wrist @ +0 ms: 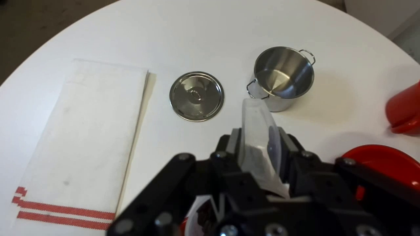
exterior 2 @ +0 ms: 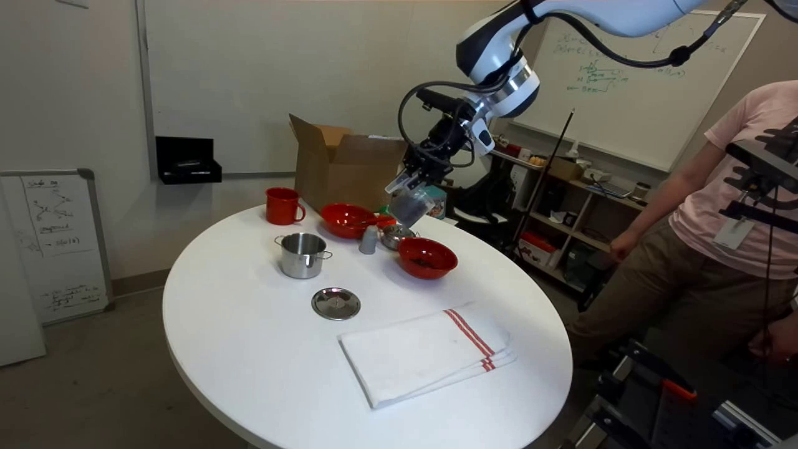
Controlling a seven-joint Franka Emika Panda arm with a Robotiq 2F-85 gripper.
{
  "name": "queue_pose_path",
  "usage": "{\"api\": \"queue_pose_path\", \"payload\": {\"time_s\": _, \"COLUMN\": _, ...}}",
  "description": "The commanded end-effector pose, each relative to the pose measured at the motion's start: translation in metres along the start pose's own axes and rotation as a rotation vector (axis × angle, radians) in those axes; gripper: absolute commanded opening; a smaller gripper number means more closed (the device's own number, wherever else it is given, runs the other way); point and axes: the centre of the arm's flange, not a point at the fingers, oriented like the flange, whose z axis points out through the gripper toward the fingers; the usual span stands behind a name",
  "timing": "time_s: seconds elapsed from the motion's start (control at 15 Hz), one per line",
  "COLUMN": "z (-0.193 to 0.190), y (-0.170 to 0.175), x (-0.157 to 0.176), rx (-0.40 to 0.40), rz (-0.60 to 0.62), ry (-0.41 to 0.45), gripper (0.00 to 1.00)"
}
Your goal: Pour some of the things in the jug into the bowl
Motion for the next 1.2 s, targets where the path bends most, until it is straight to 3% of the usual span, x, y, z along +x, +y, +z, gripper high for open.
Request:
{"api": "queue_pose_path", "payload": {"time_s": 0.0, "z": -0.026, "y": 0.033, "x": 0.01, "rx": 0.071, "rz": 0.008, "ry": -0.123, "gripper": 0.07}}
{"api": "queue_pose_path", "payload": {"time_s": 0.73, "z": -0.044, "y": 0.053, "x": 0.021, "rx": 0.262, "rz": 0.086, "ry": -0.385, "gripper": 0.07}}
{"api": "queue_pose_path", "payload": {"time_s": 0.93, "z": -0.044, "y": 0.053, "x": 0.02, "rx": 0.309, "rz": 0.116, "ry": -0.421, "gripper": 0.07}}
{"api": "queue_pose_path", "payload": {"time_s": 1.07, "z": -0.039, "y": 0.041, "x": 0.029, "rx": 0.29, "rz": 0.127, "ry": -0.395, "gripper": 0.07}}
{"api": "queue_pose_path", "payload": {"time_s": 1.13, "z": -0.039, "y": 0.041, "x": 0.031, "rx": 0.291, "rz": 0.129, "ry": -0.393, "gripper": 0.27}}
